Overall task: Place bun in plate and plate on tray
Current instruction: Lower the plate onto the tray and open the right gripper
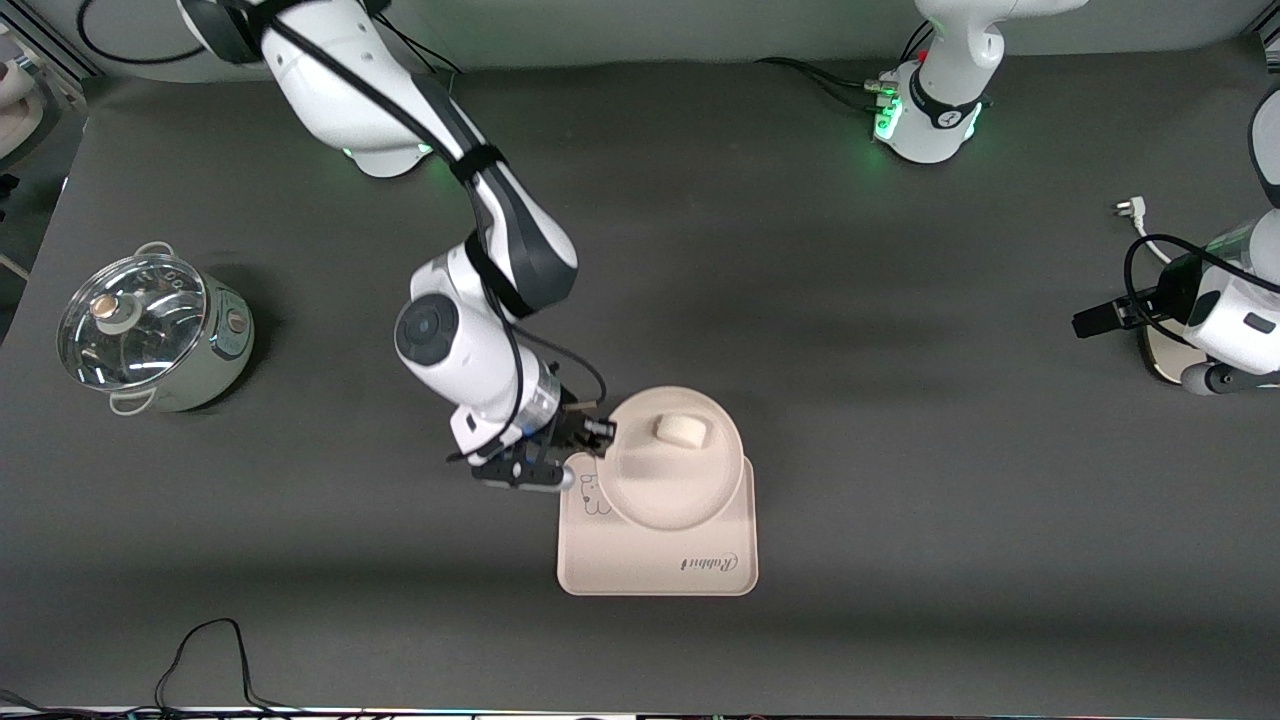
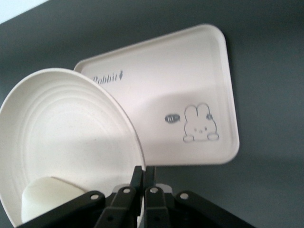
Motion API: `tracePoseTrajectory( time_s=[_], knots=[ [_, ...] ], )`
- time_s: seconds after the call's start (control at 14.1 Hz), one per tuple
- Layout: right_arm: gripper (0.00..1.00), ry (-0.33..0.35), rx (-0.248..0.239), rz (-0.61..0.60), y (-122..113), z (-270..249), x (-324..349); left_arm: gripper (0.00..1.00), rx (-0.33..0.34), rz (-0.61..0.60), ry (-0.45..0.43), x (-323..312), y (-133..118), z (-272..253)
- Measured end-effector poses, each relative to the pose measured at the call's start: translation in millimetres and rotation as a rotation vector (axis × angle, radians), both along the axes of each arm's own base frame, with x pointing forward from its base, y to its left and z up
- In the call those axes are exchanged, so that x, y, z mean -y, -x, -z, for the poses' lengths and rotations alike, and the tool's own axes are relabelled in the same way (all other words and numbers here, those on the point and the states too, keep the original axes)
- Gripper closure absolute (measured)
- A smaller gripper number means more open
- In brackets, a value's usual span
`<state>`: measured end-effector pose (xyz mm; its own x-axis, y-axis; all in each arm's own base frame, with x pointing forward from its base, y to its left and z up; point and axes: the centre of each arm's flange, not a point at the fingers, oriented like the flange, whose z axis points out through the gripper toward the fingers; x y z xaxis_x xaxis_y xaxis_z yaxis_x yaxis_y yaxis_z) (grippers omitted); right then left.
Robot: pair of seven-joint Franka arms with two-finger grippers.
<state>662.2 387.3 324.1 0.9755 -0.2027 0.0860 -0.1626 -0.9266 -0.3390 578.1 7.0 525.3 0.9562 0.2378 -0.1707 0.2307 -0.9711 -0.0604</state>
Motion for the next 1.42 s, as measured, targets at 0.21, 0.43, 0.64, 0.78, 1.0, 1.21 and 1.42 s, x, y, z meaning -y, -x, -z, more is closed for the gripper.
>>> tracePoseTrajectory(
  time_s=[0.21, 0.43, 0.64, 0.78, 1.0, 1.21, 1.42],
  knots=[
    [0.96, 0.026, 0.016, 0.010, -25.3, 37.5, 0.6, 0.00, -0.001, 0.000, 0.000, -0.1, 0.1, 0.2],
    [0.96, 0.038, 0.045, 0.021, -32.8, 84.7, -2.0, 0.00, -0.001, 0.000, 0.000, 0.0, 0.1, 0.3],
    [0.96, 0.052, 0.049, 0.027, -32.6, 120.5, -0.4, 0.00, -0.001, 0.000, 0.000, 0.0, 0.1, 0.4],
    [0.96, 0.058, 0.045, 0.027, -31.3, 131.6, -0.2, 0.00, -0.001, 0.000, 0.000, 0.0, 0.1, 0.5],
    [0.82, 0.058, 0.046, 0.028, -31.3, 133.3, -0.1, 0.00, -0.001, 0.000, 0.000, 0.0, 0.1, 0.6],
    [0.53, 0.050, 0.061, 0.027, -34.1, 125.1, -2.1, 0.00, -0.001, 0.001, 0.000, 0.0, 0.2, 0.7],
    [0.21, 0.054, 0.019, 0.007, -35.4, 93.9, -4.1, 0.00, -0.002, 0.001, 0.000, 0.1, 0.2, 0.7]
  ],
)
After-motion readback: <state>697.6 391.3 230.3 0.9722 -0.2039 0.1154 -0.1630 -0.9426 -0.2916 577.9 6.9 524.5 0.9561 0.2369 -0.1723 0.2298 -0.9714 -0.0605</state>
